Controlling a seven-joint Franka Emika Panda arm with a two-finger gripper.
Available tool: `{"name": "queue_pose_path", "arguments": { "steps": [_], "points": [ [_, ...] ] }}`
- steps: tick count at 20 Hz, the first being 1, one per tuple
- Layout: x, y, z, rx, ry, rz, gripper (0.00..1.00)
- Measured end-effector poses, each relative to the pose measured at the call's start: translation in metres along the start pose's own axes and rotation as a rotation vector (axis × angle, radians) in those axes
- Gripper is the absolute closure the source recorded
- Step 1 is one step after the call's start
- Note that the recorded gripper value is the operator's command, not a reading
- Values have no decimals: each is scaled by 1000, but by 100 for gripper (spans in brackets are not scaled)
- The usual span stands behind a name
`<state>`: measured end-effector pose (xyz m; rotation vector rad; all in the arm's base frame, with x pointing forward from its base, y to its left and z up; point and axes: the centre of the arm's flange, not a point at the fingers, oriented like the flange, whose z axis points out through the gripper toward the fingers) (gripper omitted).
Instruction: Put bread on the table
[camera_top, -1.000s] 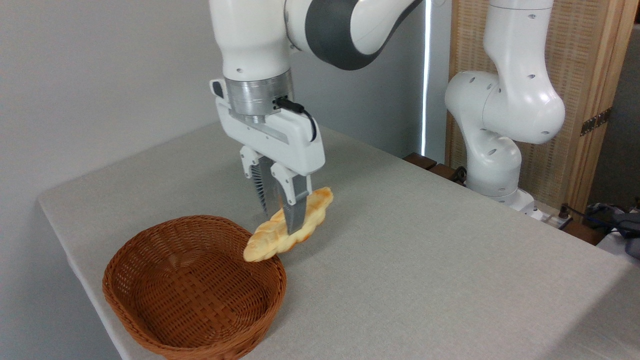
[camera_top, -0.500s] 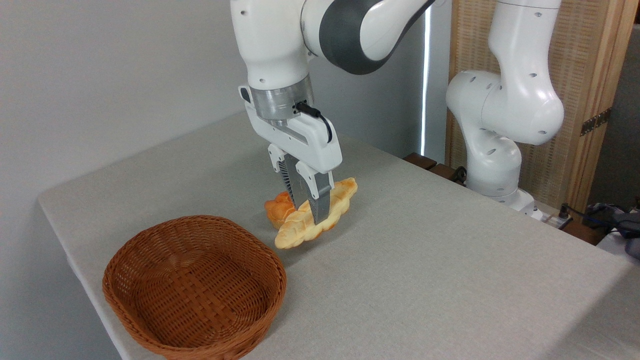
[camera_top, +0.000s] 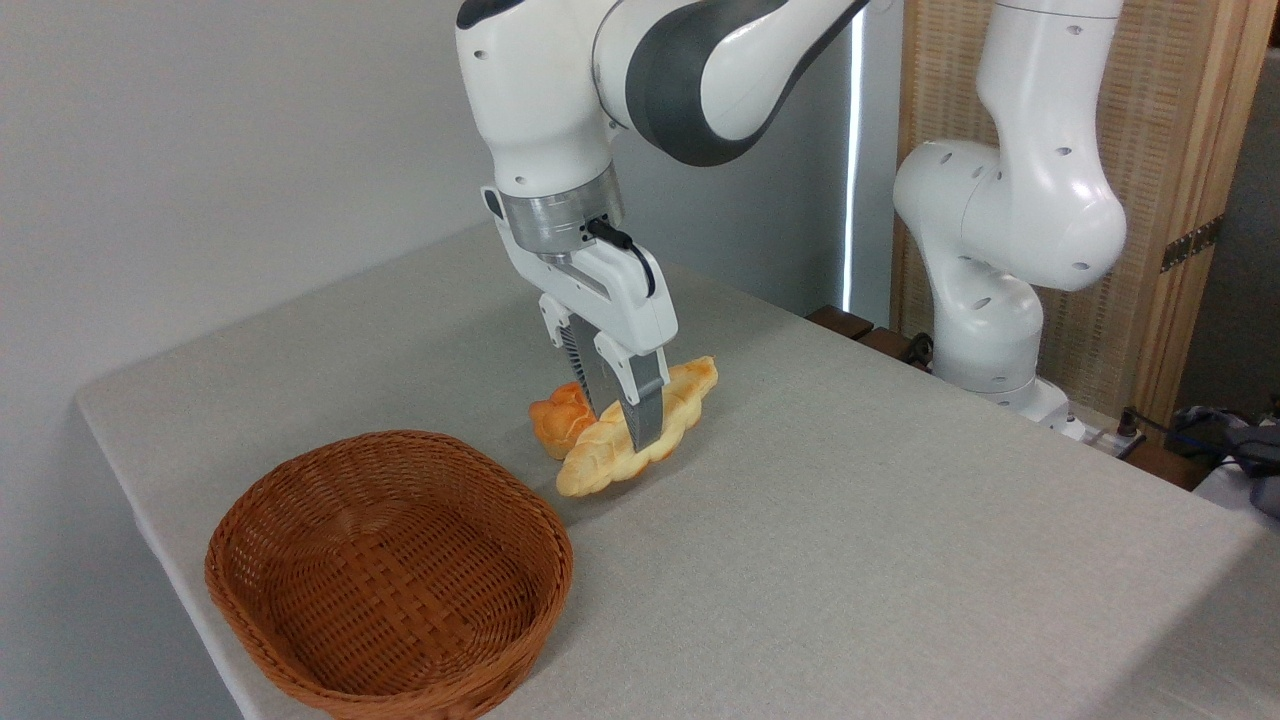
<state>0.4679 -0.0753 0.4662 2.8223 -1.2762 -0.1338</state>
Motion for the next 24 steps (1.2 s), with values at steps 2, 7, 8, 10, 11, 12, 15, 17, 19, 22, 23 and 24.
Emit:
{"name": "queue_pose_path", "arguments": {
  "steps": [2,7,8,10,11,12,15,17,19,22,23,24],
  "points": [
    [2,0,-2,10,11,2,0],
    [5,-1,-5,24,28,5,0],
    [5,-1,-7,27,32,5,0],
    [7,-3,-14,37,44,5,0],
    [8,-4,-19,43,51,5,0],
    [9,-5,-23,49,59,4,0],
    [13,-15,-39,71,89,-5,0],
    [17,-24,-48,95,118,-14,0],
    [18,-33,-55,113,141,-25,0],
    [17,-49,-66,138,174,-49,0],
    [17,-53,-68,142,179,-54,0],
    [17,-55,-70,144,182,-57,0]
  ]
}}
